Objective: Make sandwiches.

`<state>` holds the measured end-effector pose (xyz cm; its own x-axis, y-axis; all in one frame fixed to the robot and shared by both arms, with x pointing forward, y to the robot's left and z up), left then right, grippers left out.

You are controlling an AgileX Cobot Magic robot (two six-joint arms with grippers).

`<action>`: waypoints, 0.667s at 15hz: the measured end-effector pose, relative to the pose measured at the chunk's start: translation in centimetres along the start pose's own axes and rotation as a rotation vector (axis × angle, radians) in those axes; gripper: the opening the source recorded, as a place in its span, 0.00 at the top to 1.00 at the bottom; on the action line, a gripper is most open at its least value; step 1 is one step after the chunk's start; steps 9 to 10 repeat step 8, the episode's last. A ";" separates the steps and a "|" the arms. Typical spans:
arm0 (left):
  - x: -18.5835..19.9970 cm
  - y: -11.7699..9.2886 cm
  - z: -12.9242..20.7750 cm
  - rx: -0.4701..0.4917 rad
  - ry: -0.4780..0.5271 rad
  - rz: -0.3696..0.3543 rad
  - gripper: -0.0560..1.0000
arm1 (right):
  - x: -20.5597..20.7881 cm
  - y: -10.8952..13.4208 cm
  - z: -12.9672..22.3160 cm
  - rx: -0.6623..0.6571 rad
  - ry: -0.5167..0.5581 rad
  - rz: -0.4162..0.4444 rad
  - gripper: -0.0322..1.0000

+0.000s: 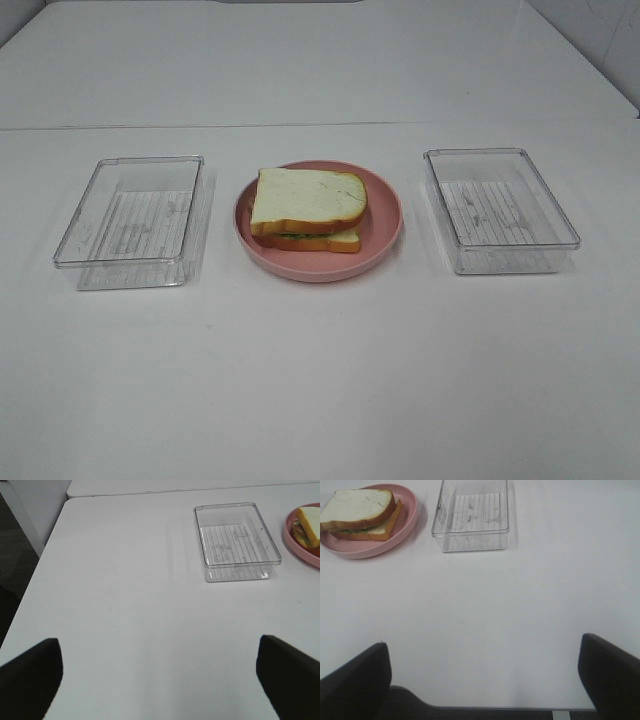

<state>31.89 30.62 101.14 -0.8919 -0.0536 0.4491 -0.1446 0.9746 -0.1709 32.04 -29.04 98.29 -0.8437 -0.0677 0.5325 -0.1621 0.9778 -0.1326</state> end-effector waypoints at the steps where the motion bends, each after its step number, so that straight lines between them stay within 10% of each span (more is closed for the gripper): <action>1: 0.0 0.0 0.0 0.000 0.000 0.000 0.03 | 0.0 0.0 0.0 0.000 0.000 0.000 0.03; 10: 0.0 0.0 0.0 0.000 0.000 0.000 0.03 | 0.0 0.0 0.0 0.000 0.000 0.000 0.03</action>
Point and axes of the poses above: a point on each arm's last joint axis where the gripper is mounted, x pointing back along that axis away from the gripper, y along the wrist's bending axis when the last joint is at zero, z = x × y, the point moved 10 cm from there along -x, pointing out along that axis toward the gripper, and after that the axes turned 12 degrees about x, right-handed, at the moved point
